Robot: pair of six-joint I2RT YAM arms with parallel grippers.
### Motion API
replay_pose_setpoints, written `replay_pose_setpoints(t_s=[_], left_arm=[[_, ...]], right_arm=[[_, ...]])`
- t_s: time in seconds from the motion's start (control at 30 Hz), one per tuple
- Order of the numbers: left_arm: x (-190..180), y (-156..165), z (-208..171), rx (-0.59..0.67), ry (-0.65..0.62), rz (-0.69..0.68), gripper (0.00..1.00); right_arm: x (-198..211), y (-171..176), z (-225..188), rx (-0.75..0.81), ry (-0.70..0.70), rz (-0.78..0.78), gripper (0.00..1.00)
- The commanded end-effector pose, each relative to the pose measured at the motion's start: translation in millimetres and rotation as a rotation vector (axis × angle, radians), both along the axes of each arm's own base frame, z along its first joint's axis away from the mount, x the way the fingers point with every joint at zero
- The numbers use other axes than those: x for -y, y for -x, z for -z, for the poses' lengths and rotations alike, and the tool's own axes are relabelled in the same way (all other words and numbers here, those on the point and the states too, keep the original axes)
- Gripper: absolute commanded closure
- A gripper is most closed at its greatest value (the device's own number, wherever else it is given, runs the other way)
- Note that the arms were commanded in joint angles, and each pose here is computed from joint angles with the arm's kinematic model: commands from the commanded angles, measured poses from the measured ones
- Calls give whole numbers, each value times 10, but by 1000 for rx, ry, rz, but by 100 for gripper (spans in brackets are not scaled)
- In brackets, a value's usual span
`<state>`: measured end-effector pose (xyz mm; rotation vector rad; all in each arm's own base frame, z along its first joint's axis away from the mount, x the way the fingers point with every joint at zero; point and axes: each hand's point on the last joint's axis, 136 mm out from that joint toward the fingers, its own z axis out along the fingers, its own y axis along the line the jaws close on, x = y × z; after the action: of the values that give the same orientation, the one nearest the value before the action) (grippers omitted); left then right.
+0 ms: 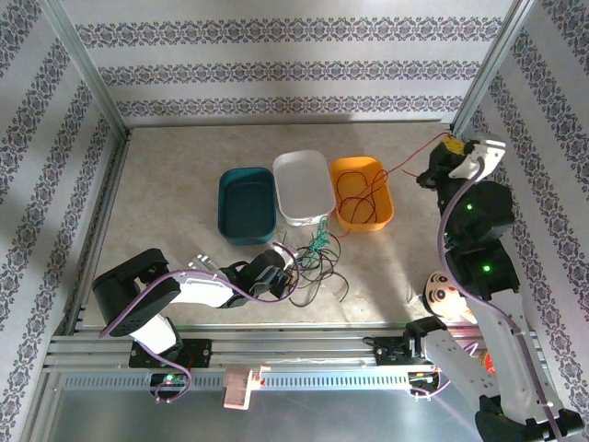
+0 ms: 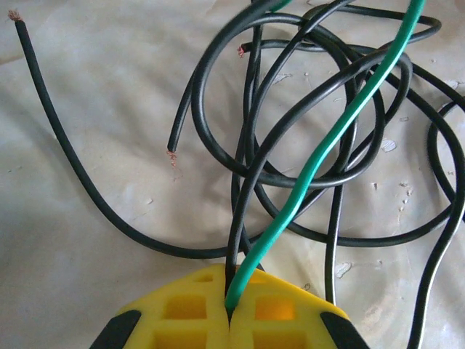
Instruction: Untangle the cables
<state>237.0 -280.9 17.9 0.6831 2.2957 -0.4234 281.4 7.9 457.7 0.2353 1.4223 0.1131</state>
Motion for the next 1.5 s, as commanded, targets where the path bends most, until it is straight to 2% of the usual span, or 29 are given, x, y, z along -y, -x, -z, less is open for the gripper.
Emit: replay_pose_setpoints(t_s=[0.0,0.33,0.57,0.67,0.9,1.13,1.33,1.47], left_arm=[[-166,125,283,-91,-97,9,100],[-164,139,323,-98,-104,17,100],[-147,137,329,-100,-109,25,100],[-153,138,351,-104,-116,25,100],[-182,168,410,-118,-120,18,100],[-185,173,435,-124,-123,17,100],[-155,167,420,-123,-119,27,100],[-122,145,371,-115,-113,32,100]], right_arm=[[397,258,-313,117,-8,203,100],[531,417,-536,204,-32,227,100],[-54,94,-614,176,21,-117,100],[-157,71,-715,209,18,-177,100],[103,228,-1098,328,53,-22,100],[260,320,-1107,355,32,53,100],[172,239,-1018,308,48,-2,100],[85,27,-843,205,49,-53,100]])
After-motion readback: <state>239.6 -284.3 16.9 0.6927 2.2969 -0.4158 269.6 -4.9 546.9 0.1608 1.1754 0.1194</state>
